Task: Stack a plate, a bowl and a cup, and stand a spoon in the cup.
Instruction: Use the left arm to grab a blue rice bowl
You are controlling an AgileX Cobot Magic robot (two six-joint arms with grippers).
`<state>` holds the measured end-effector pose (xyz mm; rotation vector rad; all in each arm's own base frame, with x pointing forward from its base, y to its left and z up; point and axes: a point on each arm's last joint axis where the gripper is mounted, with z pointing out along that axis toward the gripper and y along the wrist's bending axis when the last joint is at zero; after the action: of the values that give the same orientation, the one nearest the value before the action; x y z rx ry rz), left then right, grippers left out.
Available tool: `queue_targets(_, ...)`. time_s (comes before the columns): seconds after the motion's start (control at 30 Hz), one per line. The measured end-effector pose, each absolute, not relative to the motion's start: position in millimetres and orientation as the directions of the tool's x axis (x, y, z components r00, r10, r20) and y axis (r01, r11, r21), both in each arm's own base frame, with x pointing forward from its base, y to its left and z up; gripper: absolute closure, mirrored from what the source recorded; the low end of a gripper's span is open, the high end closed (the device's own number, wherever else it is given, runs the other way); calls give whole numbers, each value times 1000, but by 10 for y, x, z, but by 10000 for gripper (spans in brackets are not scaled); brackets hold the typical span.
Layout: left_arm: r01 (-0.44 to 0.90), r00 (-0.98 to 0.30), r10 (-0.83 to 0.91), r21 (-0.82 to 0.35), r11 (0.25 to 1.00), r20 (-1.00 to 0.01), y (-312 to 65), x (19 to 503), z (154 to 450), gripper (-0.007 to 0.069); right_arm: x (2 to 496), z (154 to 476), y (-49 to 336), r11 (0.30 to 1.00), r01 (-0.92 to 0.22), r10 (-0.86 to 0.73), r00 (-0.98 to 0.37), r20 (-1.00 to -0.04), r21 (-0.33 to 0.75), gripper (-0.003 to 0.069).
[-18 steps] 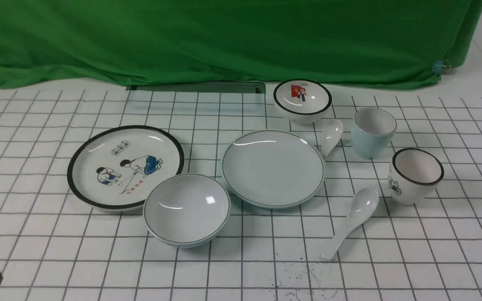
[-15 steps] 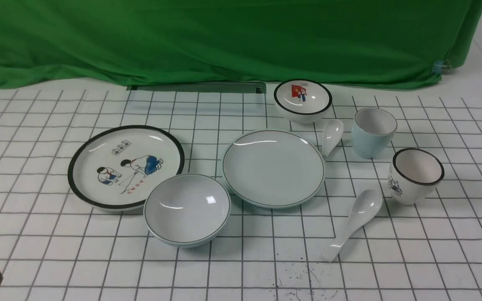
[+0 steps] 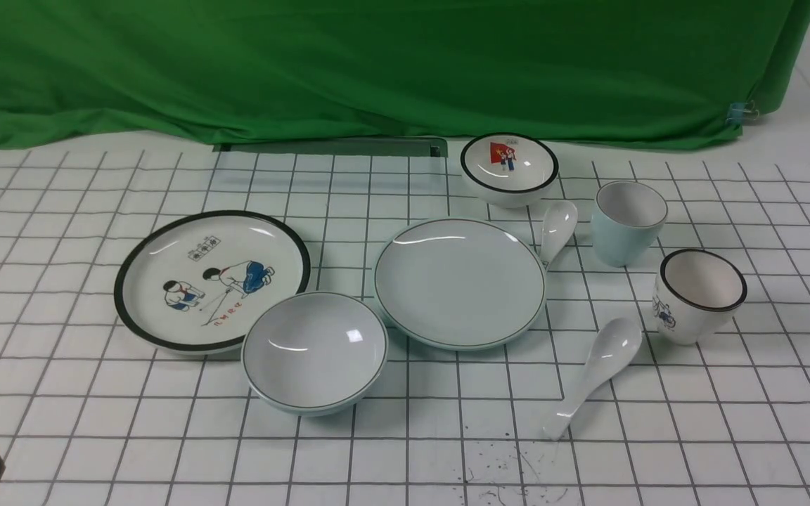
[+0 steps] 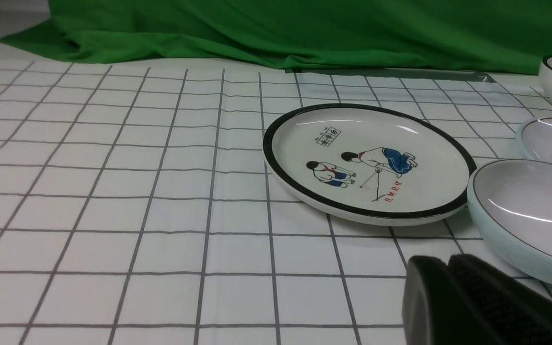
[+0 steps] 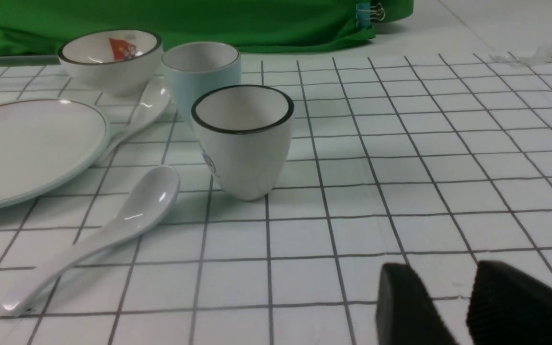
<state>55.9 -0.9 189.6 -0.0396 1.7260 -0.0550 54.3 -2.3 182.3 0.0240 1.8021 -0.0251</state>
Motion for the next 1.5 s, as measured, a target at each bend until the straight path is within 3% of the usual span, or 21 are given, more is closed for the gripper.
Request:
queue_targets(0.47,4,-155,-41,-42,999,-987,-5,559,1896,633,544,1825,-23,1000,30,3,-227,-974,-4,417)
queue_targets(0.63,5,-104,-31,-32,999,-994,-4,565,1942,633,557,1890,-20,1000,26,1,-155,-988,-3,417)
queue_targets(0.73,13,61,-28,-27,1000,-998,-6,568,2092,633,567,2067,-9,1000,14,-3,39,-999,-3,417)
queue_targets(0.77,14,78,-28,-27,1000,-997,-7,567,2108,633,567,2067,-9,1000,14,-3,39,-999,-3,417)
queue_targets(0.8,20,202,-29,-25,999,-979,-9,551,2221,633,553,2194,-1,1000,6,-5,179,-984,-4,417)
queue_targets(0.87,27,327,-30,-23,999,-944,-12,519,2335,633,520,2324,8,1000,-4,0,322,-947,-1,418)
queue_targets(0.9,27,327,-30,-23,999,-944,-12,519,2335,633,516,2336,9,1000,-6,4,335,-942,2,418)
queue_targets(1.0,61,511,-81,-58,996,-856,-17,440,2505,633,432,2509,21,989,-93,146,517,-843,114,417)
queue_targets(1.13,143,619,-197,-137,980,-760,-18,362,2615,633,383,2583,27,968,-171,250,582,-774,185,422)
queue_targets(1.23,190,629,-260,-179,965,-733,-20,330,2715,633,402,2592,27,965,-175,262,569,-779,196,459)
queue_targets(1.33,176,572,-253,-184,967,-781,-24,306,3168,633,450,2814,19,979,-119,203,505,-839,165,601)
queue_targets(1.43,101,465,-160,-128,987,-871,-22,454,3563,633,539,3122,11,998,-37,68,436,-897,57,642)
queue_targets(1.5,80,431,-127,-102,992,-893,-21,546,3669,633,599,3231,8,1000,-15,24,404,-914,19,645)
